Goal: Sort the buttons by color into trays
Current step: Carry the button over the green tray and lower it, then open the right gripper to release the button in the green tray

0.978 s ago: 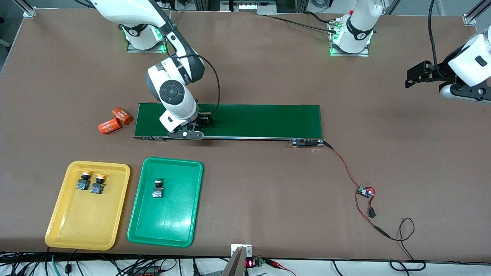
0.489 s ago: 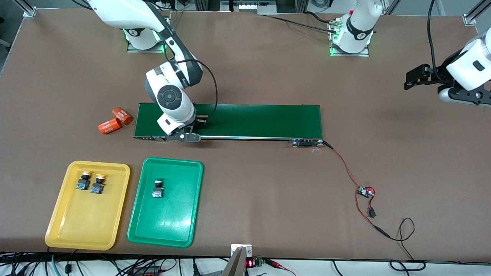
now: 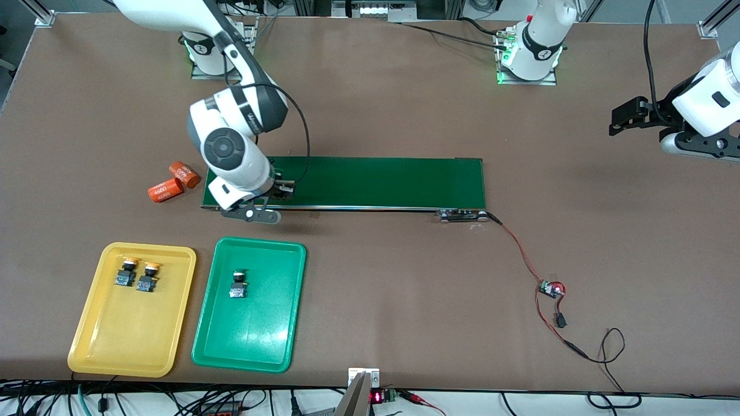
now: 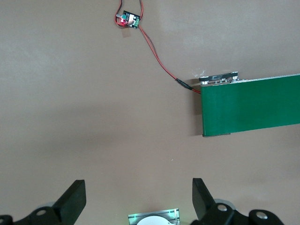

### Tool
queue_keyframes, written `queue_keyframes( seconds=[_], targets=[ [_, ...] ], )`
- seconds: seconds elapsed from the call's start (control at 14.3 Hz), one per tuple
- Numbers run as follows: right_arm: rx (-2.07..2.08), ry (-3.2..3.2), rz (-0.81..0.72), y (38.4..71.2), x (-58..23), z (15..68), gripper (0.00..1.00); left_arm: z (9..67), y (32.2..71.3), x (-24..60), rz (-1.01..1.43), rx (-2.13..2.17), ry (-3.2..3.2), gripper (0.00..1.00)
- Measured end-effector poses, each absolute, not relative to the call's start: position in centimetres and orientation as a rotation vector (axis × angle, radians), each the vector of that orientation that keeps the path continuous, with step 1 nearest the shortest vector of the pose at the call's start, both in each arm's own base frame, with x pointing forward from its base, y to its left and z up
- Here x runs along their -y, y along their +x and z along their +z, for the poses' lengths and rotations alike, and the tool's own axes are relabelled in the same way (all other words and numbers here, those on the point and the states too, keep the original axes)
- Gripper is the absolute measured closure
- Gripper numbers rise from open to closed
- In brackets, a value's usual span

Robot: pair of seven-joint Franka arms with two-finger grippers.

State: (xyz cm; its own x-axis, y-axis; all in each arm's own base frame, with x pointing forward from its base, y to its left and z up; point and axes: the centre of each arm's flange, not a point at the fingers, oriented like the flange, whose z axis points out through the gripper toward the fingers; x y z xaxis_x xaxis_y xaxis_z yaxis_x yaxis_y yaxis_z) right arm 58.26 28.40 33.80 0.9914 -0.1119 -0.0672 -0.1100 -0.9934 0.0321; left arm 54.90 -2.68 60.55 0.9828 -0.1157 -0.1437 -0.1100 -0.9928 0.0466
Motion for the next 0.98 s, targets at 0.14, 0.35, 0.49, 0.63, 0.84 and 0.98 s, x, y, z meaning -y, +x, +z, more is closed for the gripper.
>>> queue_keyframes(
  seconds=[0.14,0.35,0.49,0.63,0.84,0.98],
  targets=[
    [0.146,3.137,-0.022,60.4,-27.5,36.8,0.59,60.6,54.9,2.7,-0.226,0.176,3.090,0.00],
    [0.066,3.154,0.084,64.0,-24.6,38.4,0.59,60.6,54.9,2.7,-0.226,0.176,3.090,0.00],
    [0.027,3.157,0.149,66.8,-23.2,37.2,0.59,60.6,54.9,2.7,-0.225,0.175,3.090,0.00],
    [0.030,3.162,0.202,69.7,-22.6,35.0,0.59,60.6,54.9,2.6,-0.225,0.173,3.090,0.00],
    [0.044,3.167,0.298,72.6,-22.6,31.6,0.59,60.6,54.9,2.5,-0.226,0.172,3.090,0.00],
    [0.047,3.169,0.362,73.6,-22.6,29.3,0.59,60.6,54.9,2.5,-0.226,0.171,3.090,0.00]
  ],
)
